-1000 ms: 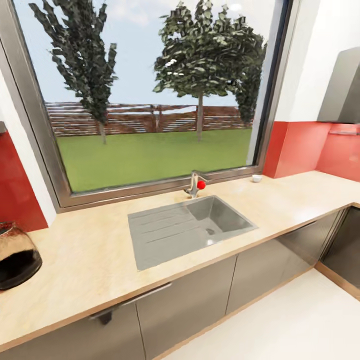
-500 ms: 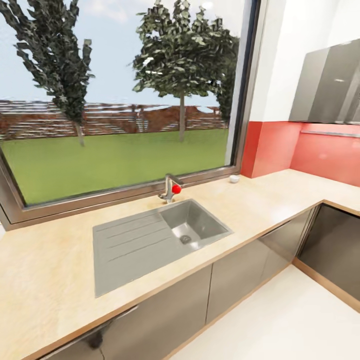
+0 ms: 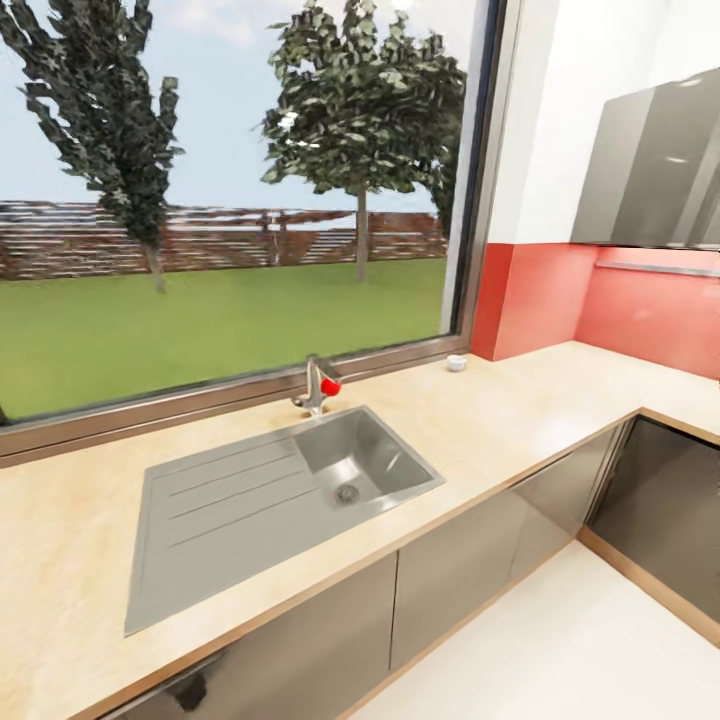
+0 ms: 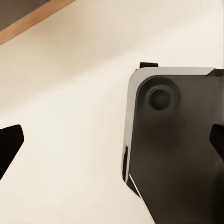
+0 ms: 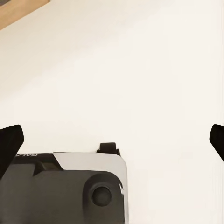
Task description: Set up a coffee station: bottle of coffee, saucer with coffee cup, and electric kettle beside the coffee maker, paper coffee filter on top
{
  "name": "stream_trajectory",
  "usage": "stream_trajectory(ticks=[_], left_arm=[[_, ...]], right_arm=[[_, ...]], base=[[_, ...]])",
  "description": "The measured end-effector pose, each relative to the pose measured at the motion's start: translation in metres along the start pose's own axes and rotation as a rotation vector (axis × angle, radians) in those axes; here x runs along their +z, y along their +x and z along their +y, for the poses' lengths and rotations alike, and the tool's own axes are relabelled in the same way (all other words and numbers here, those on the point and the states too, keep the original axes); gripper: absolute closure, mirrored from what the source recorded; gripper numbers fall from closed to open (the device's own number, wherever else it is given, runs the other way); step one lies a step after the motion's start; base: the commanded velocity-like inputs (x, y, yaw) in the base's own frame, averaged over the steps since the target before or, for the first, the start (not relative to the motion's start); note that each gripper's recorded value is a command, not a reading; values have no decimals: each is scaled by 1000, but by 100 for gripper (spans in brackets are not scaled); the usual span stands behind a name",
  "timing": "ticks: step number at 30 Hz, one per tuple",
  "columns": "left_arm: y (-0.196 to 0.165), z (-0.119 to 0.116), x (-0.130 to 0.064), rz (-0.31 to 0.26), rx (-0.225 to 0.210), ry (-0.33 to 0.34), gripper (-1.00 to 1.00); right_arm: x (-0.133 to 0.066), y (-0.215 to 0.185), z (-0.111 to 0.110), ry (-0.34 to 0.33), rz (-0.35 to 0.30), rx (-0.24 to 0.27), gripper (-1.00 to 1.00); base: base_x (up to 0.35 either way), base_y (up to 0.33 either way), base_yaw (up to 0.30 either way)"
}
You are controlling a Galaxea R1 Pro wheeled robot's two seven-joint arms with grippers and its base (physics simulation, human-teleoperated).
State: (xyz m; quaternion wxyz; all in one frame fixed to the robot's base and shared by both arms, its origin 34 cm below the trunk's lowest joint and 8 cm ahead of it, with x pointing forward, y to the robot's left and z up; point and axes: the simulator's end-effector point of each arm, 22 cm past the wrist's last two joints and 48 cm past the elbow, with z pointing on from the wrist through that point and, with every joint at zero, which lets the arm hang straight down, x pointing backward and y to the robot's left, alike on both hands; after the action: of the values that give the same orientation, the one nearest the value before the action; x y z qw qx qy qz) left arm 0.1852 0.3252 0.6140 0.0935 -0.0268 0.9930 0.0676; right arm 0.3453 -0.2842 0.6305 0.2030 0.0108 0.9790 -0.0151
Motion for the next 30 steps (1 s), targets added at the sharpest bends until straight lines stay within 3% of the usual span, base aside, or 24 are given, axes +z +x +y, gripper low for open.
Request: stream_trajectory(ticks=[30], left_arm=[[0,1,0,0,-10,-2,-100]], right_arm=[[0,0,1,-2,0,1,-100]], base=[[138,-261,0]])
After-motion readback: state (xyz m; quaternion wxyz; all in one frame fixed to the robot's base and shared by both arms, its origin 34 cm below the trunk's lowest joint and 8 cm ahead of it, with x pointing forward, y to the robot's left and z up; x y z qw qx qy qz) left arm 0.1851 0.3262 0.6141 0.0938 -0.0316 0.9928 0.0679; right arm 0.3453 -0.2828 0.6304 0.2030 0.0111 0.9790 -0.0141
